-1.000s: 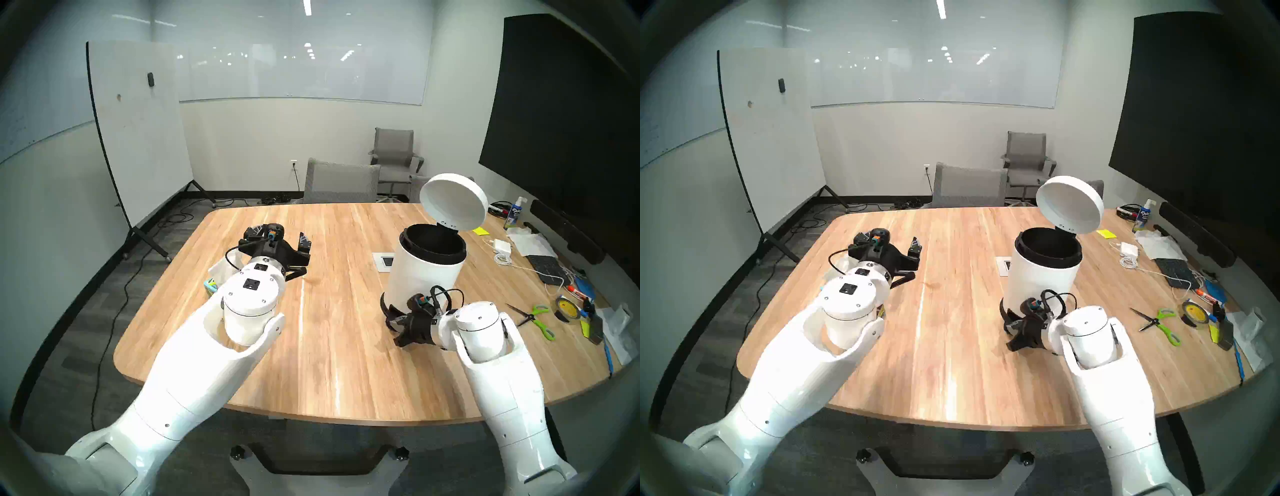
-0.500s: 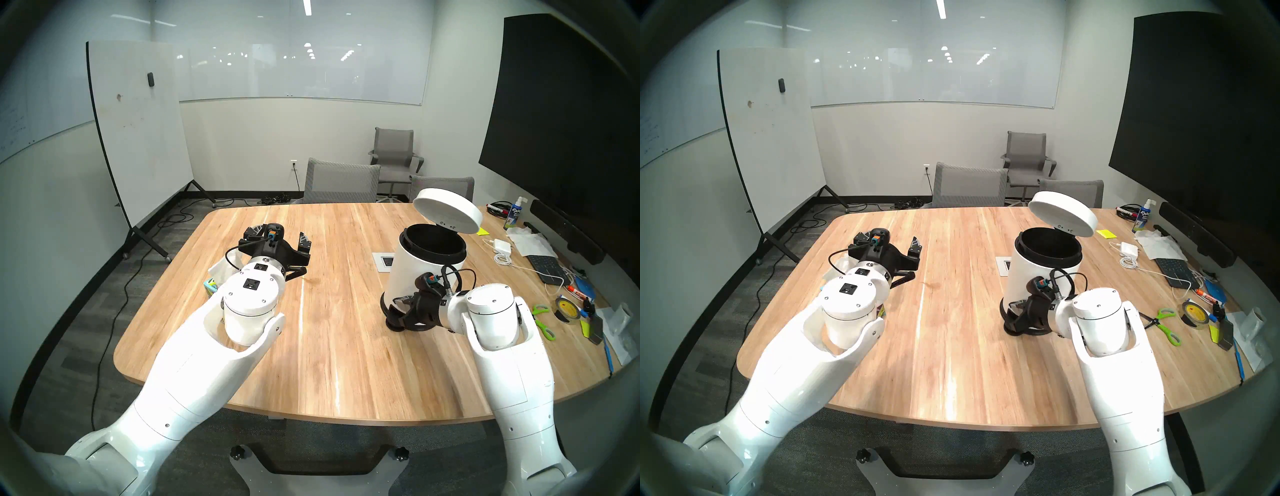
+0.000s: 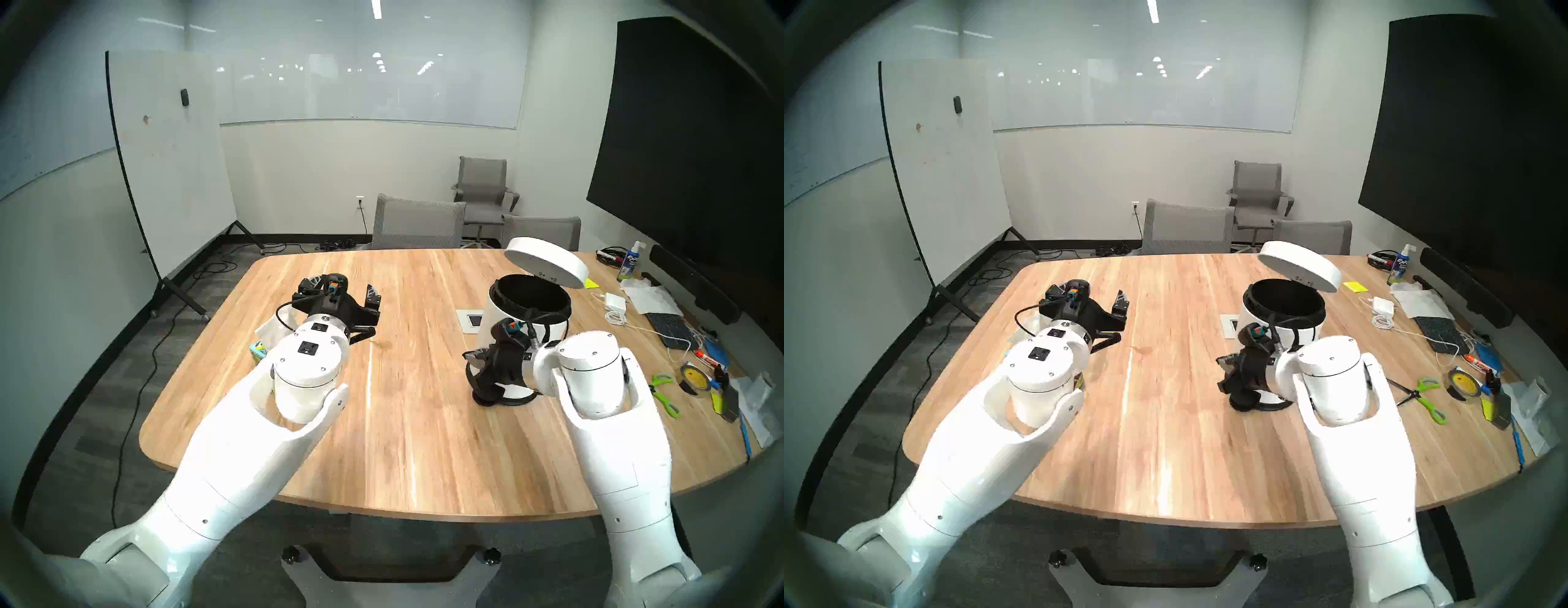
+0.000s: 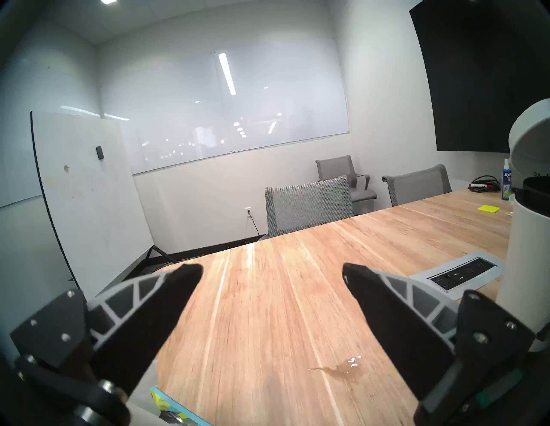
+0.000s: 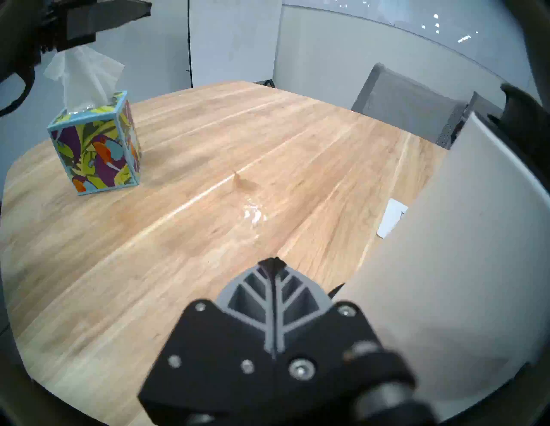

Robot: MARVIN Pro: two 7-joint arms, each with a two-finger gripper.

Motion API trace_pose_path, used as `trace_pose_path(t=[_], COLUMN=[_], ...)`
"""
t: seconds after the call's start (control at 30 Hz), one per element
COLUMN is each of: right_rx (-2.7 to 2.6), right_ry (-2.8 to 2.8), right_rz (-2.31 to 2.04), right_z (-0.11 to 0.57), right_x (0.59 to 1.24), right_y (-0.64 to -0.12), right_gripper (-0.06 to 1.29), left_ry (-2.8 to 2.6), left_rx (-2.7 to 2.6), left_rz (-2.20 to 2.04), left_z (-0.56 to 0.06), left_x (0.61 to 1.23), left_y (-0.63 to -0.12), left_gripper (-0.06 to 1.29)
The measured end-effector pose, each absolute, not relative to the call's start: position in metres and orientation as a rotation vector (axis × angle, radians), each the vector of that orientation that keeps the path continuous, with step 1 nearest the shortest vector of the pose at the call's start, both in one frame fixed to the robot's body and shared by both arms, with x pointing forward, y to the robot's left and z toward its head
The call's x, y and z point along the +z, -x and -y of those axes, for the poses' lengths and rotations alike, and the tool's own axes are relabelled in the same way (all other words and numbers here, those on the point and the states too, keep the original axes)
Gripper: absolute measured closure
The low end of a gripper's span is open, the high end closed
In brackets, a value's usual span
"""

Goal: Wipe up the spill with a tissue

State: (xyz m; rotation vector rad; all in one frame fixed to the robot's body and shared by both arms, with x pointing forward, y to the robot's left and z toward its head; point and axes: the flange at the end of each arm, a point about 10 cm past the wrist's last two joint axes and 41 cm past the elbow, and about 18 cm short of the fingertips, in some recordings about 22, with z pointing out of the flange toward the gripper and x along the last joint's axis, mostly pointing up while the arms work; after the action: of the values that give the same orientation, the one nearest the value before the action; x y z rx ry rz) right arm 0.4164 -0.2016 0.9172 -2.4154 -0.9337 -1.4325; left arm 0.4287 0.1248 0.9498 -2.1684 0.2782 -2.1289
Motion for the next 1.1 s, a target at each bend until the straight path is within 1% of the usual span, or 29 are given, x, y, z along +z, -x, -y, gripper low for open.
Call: trace_pose_path(t=[0.57, 1.1], right_rx=[-1.603, -1.769], right_ry=[2.27, 2.219], right_rz=[1.02, 0.932], right_z=[0.15, 0.153], right_x=[0.99, 1.042], right_y=[-0.415, -0.414], right_gripper=[1.25, 1.25], left_ry=[2.167, 2.166], left_rx=[-2.129, -2.129], left_rz=[-0.278, -0.277], left_z=[-0.125, -0.125], left_x=[0.95, 0.95], left_y=[-0.429, -0.429], left_gripper=[-0.03, -0.03])
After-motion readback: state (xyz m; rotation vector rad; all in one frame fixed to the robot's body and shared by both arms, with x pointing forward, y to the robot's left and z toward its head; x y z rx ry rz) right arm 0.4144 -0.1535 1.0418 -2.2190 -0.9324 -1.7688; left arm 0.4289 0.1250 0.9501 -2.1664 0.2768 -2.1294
